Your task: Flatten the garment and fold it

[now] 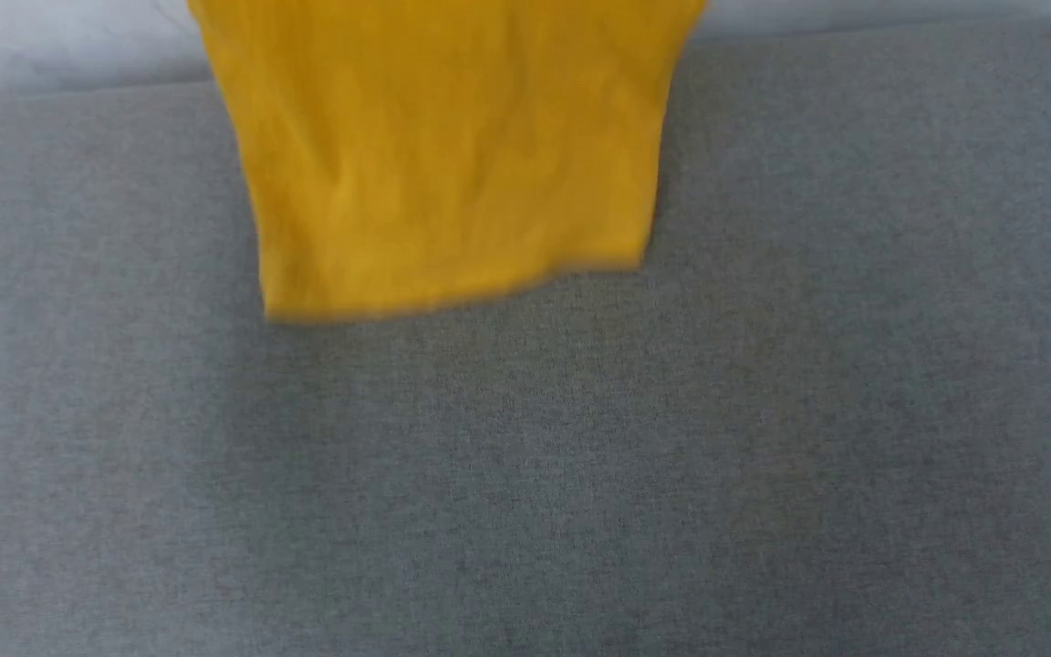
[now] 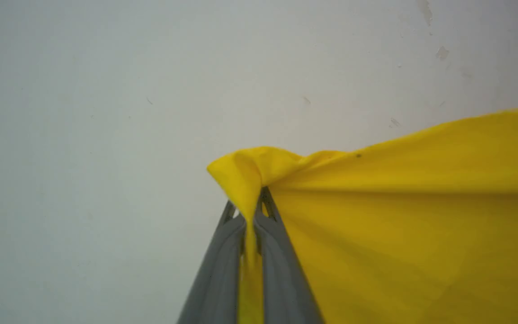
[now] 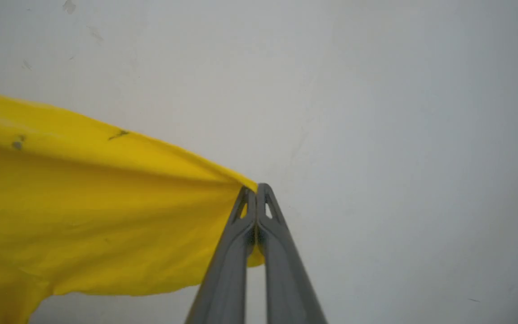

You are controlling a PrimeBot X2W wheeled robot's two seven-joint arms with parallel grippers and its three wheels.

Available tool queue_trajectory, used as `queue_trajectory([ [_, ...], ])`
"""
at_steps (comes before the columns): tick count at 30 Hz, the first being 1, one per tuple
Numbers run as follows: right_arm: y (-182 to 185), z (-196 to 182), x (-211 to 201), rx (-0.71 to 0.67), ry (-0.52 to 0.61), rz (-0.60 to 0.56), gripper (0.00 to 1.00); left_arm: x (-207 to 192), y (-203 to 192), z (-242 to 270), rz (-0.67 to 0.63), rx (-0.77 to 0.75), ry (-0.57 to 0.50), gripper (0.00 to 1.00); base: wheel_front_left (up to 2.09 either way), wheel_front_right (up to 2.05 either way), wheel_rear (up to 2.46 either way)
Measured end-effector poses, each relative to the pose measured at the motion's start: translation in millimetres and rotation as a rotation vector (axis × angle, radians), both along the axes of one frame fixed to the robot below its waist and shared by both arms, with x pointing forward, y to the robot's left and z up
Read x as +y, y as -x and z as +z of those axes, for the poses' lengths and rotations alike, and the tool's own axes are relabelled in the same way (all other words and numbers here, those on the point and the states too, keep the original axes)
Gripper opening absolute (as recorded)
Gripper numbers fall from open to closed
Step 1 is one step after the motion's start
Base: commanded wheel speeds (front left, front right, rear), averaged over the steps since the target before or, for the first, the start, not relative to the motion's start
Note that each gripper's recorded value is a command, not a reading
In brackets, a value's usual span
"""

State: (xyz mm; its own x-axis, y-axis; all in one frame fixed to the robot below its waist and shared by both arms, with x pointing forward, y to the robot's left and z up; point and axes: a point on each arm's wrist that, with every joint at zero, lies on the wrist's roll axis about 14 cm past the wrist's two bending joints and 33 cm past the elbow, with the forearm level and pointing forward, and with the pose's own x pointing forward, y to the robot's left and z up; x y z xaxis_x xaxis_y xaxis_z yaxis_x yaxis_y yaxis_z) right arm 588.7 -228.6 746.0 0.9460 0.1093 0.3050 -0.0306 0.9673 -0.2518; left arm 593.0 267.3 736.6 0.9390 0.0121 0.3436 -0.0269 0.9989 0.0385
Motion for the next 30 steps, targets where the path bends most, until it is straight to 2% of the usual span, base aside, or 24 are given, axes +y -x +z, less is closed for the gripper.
queue_trajectory([
  [3,-16.3,21.7,3.3,-0.087,0.014,0.005,0.00,-0.3,-17.8,15.0,0.009,-0.076,-0.010,0.00,0.00,0.00,0.00],
  [7,-36.3,17.5,6.2,-0.103,0.026,0.010,0.00,-3.6,-38.7,3.7,-0.001,-0.079,-0.006,0.00,0.00,0.00,0.00],
  [17,-68.7,-79.4,28.7,0.089,0.006,0.069,0.00,-12.4,-68.0,-96.5,-0.037,0.117,0.061,0.00,0.00,0.00,0.00],
  [23,-47.1,-144.4,37.5,0.216,-0.018,0.115,0.00,-16.4,-38.5,-175.2,-0.052,0.269,0.116,0.00,0.00,0.00,0.00],
  [30,24.7,-216.0,31.6,0.377,-0.063,0.155,0.00,-15.9,47.1,-250.0,-0.038,0.410,0.178,0.00,0.00,0.00,0.00],
])
